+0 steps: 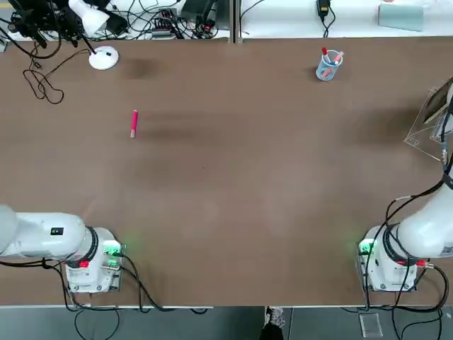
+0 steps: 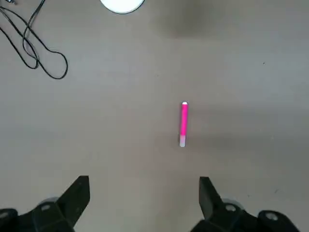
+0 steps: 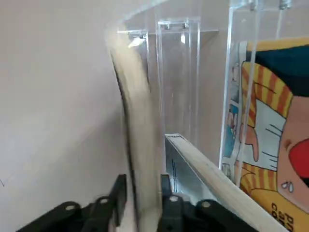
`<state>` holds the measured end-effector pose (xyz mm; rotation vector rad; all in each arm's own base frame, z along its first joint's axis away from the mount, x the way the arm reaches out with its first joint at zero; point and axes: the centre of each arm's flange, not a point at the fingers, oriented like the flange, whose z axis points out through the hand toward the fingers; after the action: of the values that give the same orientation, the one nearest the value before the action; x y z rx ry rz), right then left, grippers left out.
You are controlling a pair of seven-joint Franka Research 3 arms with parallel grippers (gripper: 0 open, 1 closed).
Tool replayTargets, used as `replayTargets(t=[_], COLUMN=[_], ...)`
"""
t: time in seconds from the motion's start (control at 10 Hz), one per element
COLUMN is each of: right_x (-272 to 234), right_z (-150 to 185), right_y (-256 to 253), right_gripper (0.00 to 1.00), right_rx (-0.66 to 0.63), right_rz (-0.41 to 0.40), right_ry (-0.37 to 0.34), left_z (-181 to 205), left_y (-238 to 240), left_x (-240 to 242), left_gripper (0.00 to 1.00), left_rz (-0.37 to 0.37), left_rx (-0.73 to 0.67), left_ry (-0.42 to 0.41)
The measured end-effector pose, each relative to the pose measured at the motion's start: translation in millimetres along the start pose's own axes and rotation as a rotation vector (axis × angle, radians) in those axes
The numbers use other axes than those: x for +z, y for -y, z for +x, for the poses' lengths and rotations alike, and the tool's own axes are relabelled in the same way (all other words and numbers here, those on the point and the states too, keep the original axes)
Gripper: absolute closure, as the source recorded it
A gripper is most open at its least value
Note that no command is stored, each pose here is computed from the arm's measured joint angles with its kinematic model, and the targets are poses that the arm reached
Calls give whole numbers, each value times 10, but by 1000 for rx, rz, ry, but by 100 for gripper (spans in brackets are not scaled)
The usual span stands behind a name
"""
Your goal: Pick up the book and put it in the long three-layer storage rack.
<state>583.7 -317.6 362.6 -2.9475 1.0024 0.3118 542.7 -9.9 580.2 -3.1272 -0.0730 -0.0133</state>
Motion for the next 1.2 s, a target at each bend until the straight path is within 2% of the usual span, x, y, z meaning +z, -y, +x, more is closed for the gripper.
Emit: replayTargets(t=[0.2, 0.4, 0.8, 1.2], right_x=[0, 0, -3, -34], right_z=[5, 12, 16, -18], right_y=[-30, -74, -85, -45], right_gripper=[41, 39, 3, 0], right_rx=[-28, -33, -53, -60], right_rz=[1, 5, 29, 35], right_ry=[0, 0, -2, 27], left_z=[0, 1, 8, 15], left_y=[0, 0, 0, -1], left_x=[0, -1, 16, 13], left_gripper=[0, 0, 0, 0], left_rz=[0, 0, 0, 0], left_rx=[0, 0, 0, 0], left_ry=[0, -1, 2, -1])
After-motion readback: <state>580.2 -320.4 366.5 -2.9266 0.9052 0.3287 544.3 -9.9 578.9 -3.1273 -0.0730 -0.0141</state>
